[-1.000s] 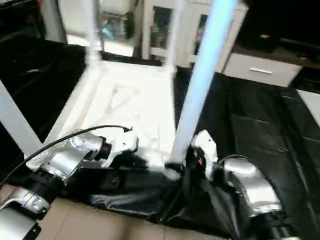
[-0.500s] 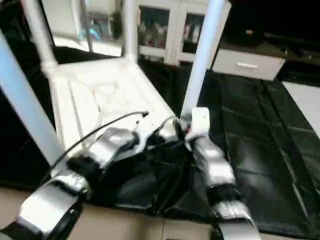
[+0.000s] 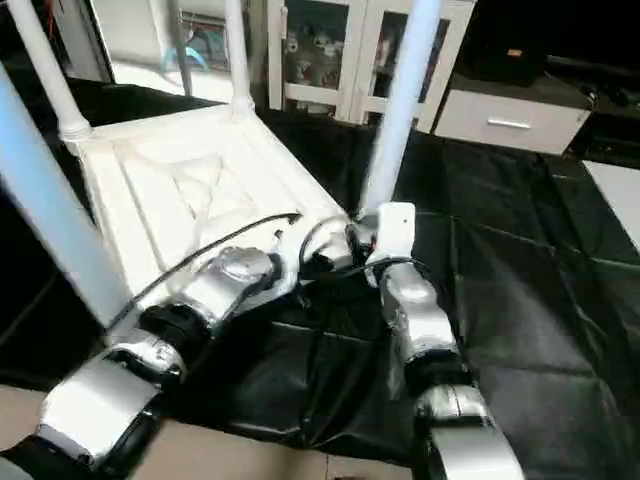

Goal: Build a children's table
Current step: Rotate leg to tighten

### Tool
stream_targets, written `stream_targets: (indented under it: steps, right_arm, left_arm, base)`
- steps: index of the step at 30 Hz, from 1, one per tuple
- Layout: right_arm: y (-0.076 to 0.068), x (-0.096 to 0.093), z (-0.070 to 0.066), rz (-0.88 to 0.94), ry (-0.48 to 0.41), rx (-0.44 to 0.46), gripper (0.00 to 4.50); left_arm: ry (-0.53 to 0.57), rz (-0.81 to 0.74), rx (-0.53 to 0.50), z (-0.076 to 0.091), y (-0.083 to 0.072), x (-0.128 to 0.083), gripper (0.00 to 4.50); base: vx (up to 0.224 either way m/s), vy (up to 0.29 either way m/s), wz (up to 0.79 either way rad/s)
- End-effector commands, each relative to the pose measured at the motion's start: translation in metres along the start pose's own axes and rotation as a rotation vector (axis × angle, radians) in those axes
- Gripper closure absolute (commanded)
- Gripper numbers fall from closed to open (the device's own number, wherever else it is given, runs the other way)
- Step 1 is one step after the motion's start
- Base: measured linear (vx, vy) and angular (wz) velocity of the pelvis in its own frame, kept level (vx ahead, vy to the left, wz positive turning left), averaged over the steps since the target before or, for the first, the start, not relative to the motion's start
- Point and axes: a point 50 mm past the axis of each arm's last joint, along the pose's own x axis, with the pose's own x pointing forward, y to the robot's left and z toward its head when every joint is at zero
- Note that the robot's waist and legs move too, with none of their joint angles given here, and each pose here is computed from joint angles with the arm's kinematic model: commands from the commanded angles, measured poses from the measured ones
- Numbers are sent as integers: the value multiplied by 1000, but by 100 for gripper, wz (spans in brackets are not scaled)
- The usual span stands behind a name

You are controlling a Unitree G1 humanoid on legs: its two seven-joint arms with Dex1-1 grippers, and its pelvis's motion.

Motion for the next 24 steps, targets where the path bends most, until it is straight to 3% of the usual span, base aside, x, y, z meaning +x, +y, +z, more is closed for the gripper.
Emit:
stream_targets:
  steps: [1,5,9,13,17,24]
  right_arm:
    - [2,-5,17,96,-50,-61,88]
    - [-19,-24,26,201,-49,-117,56]
    - [-32,-55,22,494,41,-178,22]
    - [-38,-80,16,725,116,-262,4]
    - [-42,-95,6,849,215,-289,4]
    - [-36,-103,1,942,273,-310,4]
  left_arm:
    - [-23,-117,54,-8,-4,-8,450]
    - [30,-420,129,-27,-18,-27,450]
    - [55,-552,134,-39,-21,-43,450]
    - [35,-639,167,-39,-23,-52,450]
    - [46,-723,170,-41,-26,-63,450]
    - [74,-795,194,-41,-28,-73,450]
  base:
    - [0,0,0]
    - [0,0,0]
    - [0,0,0]
    - [0,0,0]
    - [0,0,0]
    - [0,0,0]
